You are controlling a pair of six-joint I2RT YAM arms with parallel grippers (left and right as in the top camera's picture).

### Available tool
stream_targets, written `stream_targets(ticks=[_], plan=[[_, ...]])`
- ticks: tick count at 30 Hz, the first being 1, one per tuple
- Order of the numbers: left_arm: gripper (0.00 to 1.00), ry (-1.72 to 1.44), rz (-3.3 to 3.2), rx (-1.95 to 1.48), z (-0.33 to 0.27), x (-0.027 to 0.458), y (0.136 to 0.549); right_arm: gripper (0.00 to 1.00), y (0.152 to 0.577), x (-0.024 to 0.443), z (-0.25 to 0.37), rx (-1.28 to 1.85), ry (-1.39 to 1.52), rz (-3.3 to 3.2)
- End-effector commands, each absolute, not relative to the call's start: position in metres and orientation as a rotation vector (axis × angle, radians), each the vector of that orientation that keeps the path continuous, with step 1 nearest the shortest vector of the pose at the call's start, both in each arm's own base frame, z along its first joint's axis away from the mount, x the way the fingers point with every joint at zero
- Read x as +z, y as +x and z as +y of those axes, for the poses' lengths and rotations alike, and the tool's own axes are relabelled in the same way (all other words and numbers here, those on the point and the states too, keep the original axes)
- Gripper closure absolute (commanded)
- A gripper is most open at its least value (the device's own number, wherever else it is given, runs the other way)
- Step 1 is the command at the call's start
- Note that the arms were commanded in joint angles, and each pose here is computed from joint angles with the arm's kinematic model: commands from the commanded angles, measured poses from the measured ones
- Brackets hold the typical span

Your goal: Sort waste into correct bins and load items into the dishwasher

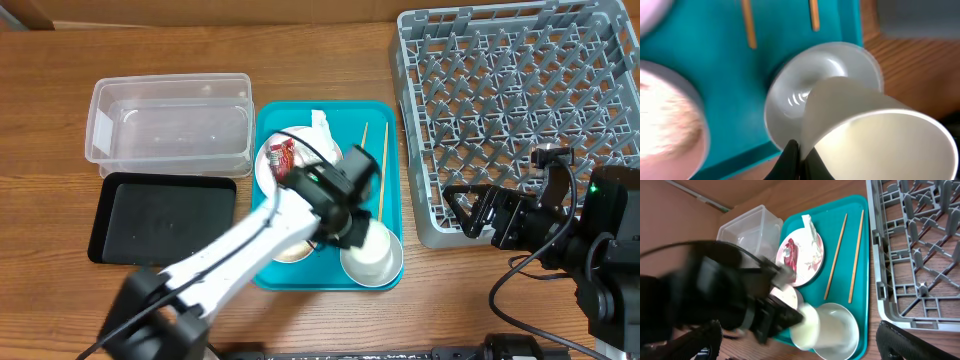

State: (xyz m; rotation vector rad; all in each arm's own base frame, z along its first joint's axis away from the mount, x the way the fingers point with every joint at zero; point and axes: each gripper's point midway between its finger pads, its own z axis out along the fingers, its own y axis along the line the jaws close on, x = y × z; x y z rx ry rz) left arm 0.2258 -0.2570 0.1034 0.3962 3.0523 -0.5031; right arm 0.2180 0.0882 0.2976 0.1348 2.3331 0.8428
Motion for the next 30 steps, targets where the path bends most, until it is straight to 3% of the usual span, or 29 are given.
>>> stream_targets(ticks=[1, 4, 7, 12, 24, 30], plan=[[0.96, 0.399, 2.86, -0.85, -0.256, 0.18, 0.248, 0.0, 0.218, 0.307, 0.089, 0.834, 0.114, 2.305], [0.96, 0.501, 2.649, -1.292, -0.26, 0.235, 0.248, 0.0, 0.216, 0.311, 0.094, 0.865, 0.075, 2.292], [0.96, 0.613, 2.382, -1.689, -0.256, 0.288, 0.241, 0.03, 0.201, 0.329, 0.121, 1.019, -0.217, 2.195], [0.96, 0.74, 2.028, -2.083, -0.24, 0.343, 0.225, 0.08, 0.175, 0.367, 0.152, 1.27, -0.532, 1.964], [0.96, 0.9, 1.926, -2.124, -0.255, 0.351, 0.207, 0.14, 0.171, 0.375, 0.168, 1.384, -0.647, 1.91], [0.96, 0.899, 1.978, -2.032, -0.26, 0.34, 0.212, 0.24, 0.16, 0.373, 0.195, 1.472, -0.806, 1.887]])
